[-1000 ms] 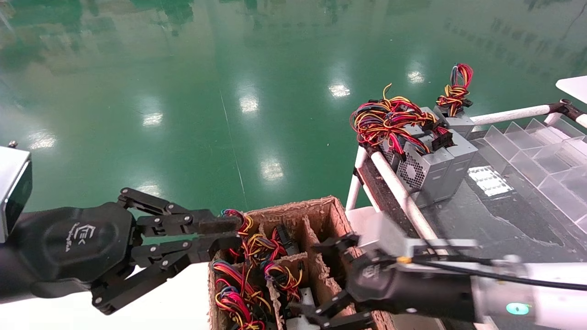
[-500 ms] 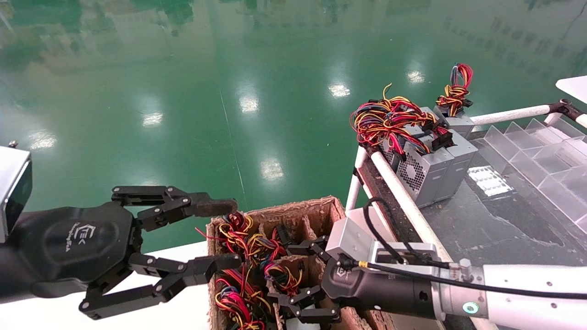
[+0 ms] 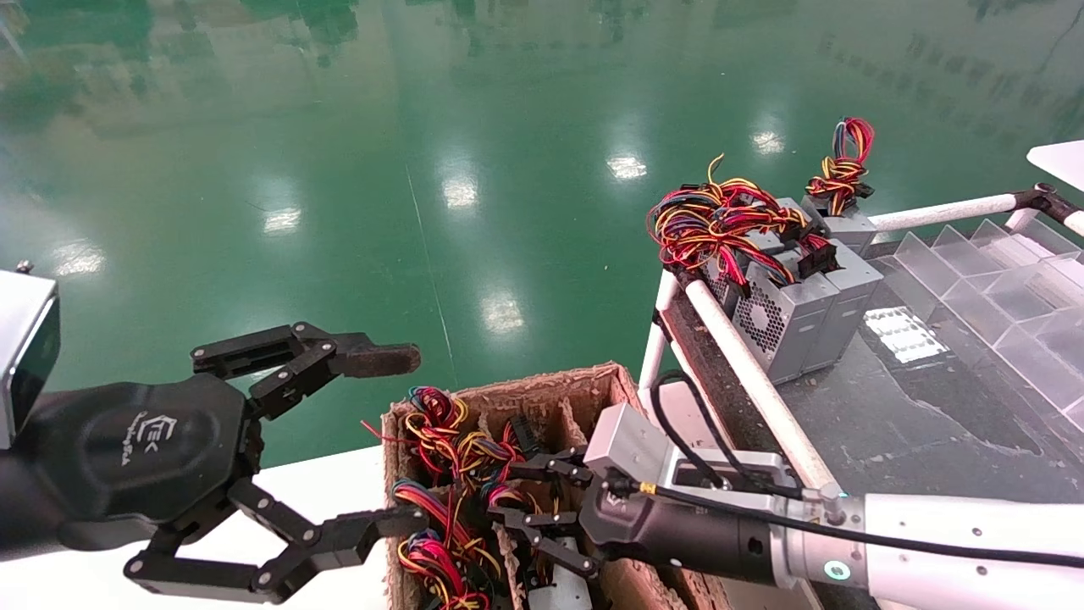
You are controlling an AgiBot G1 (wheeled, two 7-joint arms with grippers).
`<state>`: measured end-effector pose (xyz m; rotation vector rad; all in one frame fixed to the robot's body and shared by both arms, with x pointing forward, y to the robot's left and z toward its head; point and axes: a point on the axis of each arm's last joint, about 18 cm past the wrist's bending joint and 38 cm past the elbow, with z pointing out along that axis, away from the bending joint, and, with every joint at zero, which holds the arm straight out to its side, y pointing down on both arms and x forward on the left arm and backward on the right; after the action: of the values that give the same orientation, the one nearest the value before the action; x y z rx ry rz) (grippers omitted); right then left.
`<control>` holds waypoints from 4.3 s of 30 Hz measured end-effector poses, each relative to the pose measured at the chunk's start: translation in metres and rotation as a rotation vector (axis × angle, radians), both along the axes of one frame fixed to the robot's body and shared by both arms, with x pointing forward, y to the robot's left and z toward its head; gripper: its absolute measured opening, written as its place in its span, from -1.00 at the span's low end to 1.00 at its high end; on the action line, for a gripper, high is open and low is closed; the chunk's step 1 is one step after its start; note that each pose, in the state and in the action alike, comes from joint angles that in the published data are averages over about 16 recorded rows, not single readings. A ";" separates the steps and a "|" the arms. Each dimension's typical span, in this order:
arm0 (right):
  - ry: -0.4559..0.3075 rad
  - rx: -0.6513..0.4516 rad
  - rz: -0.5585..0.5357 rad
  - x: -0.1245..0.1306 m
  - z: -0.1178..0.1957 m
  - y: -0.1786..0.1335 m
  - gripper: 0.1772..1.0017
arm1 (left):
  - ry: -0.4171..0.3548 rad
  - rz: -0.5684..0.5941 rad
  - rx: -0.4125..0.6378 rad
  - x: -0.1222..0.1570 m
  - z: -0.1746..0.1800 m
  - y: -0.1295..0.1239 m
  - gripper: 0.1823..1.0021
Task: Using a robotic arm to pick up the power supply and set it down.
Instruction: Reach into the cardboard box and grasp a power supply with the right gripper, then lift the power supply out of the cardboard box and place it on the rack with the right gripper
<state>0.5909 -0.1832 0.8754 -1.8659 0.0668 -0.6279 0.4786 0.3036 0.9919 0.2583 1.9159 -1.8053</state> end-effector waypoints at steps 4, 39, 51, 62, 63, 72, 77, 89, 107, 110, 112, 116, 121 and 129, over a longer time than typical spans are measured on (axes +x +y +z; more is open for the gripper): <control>-0.005 -0.003 -0.005 0.002 -0.003 0.002 -0.33 | 0.000 0.000 0.000 0.000 0.000 0.000 0.70; -0.282 0.362 0.051 -0.069 0.119 -0.111 -0.85 | 0.000 0.000 0.000 0.000 0.000 0.000 1.00; -0.483 0.579 -0.062 -0.086 0.201 -0.168 -0.85 | 0.000 0.000 0.000 0.000 0.000 0.000 1.00; -0.606 0.714 -0.286 -0.084 0.248 -0.245 -0.85 | 0.000 0.000 0.000 0.000 0.000 0.000 1.00; -0.613 0.723 -0.309 -0.083 0.251 -0.253 -0.85 | 0.000 0.000 0.000 0.000 0.000 0.000 1.00; -0.611 0.754 -0.499 -0.067 0.250 -0.316 -0.85 | 0.000 0.000 0.000 0.000 0.000 0.000 1.00; -0.545 0.753 -0.576 -0.053 0.233 -0.343 -0.85 | 0.000 0.000 0.000 0.000 0.000 0.000 1.00; -0.312 0.753 -0.696 -0.012 0.177 -0.375 -0.85 | 0.000 0.000 0.000 0.000 0.000 0.000 1.00; -0.128 0.704 -0.758 0.037 0.148 -0.357 -0.85 | 0.000 0.000 0.000 0.000 0.000 0.000 1.00; -0.121 0.688 -0.733 0.034 0.148 -0.354 -0.85 | 0.000 0.000 0.000 0.000 0.000 0.000 1.00; -0.118 0.677 -0.713 0.031 0.149 -0.352 -0.85 | 0.000 0.000 0.000 0.000 0.000 0.000 1.00; -0.116 0.653 -0.668 0.026 0.150 -0.345 -0.85 | 0.000 0.000 0.000 0.000 0.000 0.000 1.00; -0.120 0.621 -0.606 0.022 0.152 -0.334 -0.85 | 0.000 0.000 0.000 0.000 0.000 0.000 1.00; -0.131 0.581 -0.540 0.024 0.155 -0.315 -0.85 | 0.000 0.000 0.000 0.000 0.000 0.000 1.00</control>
<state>0.6153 -0.4985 1.0301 -1.2326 0.6174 -0.9766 0.4786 0.3036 0.9919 0.2583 1.9159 -1.8053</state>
